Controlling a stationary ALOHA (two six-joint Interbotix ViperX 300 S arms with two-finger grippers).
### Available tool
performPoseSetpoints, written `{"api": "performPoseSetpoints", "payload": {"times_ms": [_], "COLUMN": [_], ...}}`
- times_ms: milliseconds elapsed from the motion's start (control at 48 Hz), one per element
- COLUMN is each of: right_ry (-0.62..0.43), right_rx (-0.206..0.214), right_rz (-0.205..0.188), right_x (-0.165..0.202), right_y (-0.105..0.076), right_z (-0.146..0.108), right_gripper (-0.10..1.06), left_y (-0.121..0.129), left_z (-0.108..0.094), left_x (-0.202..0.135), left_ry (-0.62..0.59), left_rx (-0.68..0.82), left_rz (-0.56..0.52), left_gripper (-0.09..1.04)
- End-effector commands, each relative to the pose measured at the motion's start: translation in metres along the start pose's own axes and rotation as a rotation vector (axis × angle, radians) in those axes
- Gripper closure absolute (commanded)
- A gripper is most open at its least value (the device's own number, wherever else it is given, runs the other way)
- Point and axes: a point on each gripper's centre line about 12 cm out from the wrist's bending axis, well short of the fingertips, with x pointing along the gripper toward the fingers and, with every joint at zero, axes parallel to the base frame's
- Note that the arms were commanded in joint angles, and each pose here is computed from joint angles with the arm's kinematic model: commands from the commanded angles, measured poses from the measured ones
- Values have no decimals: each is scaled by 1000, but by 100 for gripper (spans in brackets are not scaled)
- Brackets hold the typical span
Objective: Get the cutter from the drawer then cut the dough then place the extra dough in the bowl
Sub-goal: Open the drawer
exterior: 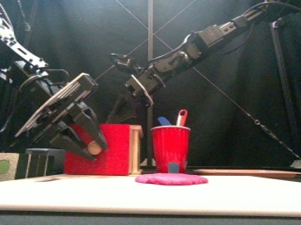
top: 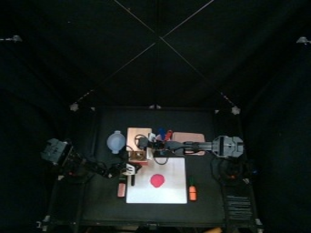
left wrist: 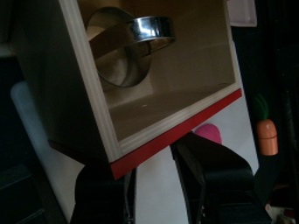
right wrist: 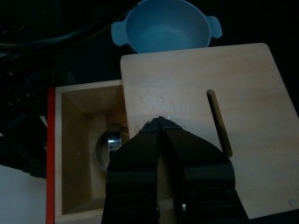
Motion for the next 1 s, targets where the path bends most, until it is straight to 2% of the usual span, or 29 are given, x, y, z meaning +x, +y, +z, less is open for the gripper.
{"api": "performPoseSetpoints", "payload": {"times_ms": [21, 667, 750, 1000], "right_ry": [-1, 3, 3, 1], "right_rx": [7, 7, 5, 5], "right_rz": [-8, -8, -8, -8], "right_x": [-3, -2, -2, -2], "right_y": [-5, -4, -5, -5], "right_z": [3, 3, 3, 3], "right_gripper": [93, 93, 93, 93], "left_y": [-12, -12, -11, -10], "left_z": [-9, -18, -18, -18], "left_x": [-4, -3, -3, -3], "left_ry": [26, 39, 39, 40], "left_rx": [6, 14, 20, 27], "left_rz": [-34, -28, -27, -27], "left_gripper": [44, 41, 38, 14]}}
